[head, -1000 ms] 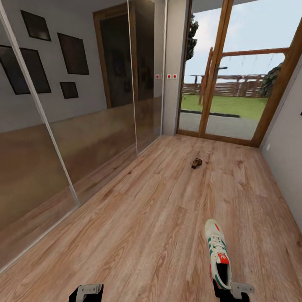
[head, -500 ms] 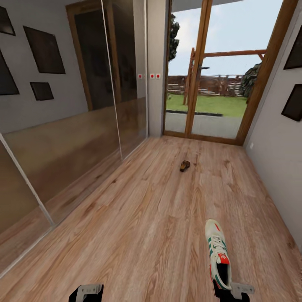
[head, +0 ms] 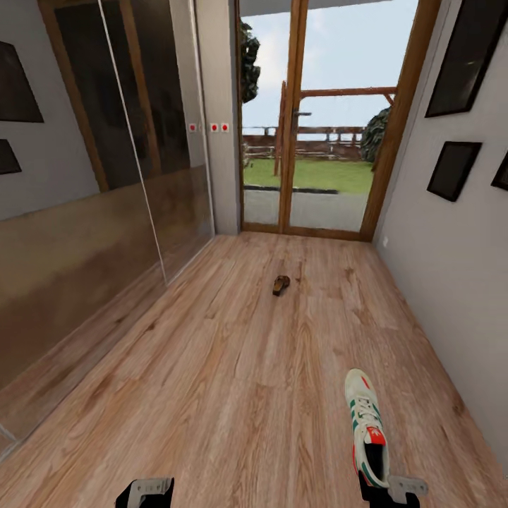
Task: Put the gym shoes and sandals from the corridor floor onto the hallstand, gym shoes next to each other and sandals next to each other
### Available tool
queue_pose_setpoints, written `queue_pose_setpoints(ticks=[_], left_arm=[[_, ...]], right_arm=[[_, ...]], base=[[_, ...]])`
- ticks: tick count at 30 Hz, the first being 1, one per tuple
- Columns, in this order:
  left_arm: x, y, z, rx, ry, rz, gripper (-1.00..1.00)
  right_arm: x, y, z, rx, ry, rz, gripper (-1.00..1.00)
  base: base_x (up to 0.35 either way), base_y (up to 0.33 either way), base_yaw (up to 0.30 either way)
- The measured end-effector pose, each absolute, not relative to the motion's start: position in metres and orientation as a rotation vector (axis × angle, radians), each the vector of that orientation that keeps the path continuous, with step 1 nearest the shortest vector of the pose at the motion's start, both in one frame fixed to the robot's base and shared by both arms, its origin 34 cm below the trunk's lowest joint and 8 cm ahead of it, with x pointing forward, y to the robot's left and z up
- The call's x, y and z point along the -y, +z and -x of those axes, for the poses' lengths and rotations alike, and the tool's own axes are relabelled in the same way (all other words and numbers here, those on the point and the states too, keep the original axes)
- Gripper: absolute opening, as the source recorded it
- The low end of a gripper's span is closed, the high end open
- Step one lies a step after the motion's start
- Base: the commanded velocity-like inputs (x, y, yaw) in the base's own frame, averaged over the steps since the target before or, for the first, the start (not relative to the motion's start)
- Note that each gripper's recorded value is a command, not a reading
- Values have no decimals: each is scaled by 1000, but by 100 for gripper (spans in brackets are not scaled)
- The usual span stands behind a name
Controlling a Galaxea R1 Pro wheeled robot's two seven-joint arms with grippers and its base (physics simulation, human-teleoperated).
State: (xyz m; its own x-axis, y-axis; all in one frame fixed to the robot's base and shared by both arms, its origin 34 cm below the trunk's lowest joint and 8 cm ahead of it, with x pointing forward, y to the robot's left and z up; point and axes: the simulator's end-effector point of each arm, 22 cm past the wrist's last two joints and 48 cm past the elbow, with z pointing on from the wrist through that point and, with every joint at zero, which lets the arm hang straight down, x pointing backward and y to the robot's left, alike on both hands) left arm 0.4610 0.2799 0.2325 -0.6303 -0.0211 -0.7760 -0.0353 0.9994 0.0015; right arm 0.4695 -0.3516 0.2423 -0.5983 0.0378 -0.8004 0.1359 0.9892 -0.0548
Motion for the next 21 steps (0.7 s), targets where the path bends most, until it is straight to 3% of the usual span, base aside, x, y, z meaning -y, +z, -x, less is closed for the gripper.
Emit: queue_pose_setpoints(ticks=[4,21], left_arm=[[-280,233,-461,-2252,20,39,100],[-281,233,-461,-2252,23,39,100]], right_arm=[[351,242,-470,-2211,-135,-120,-100],[350,242,-470,-2211,-133,-117,-100]], base=[[340,-2,-155],[340,0,-7]])
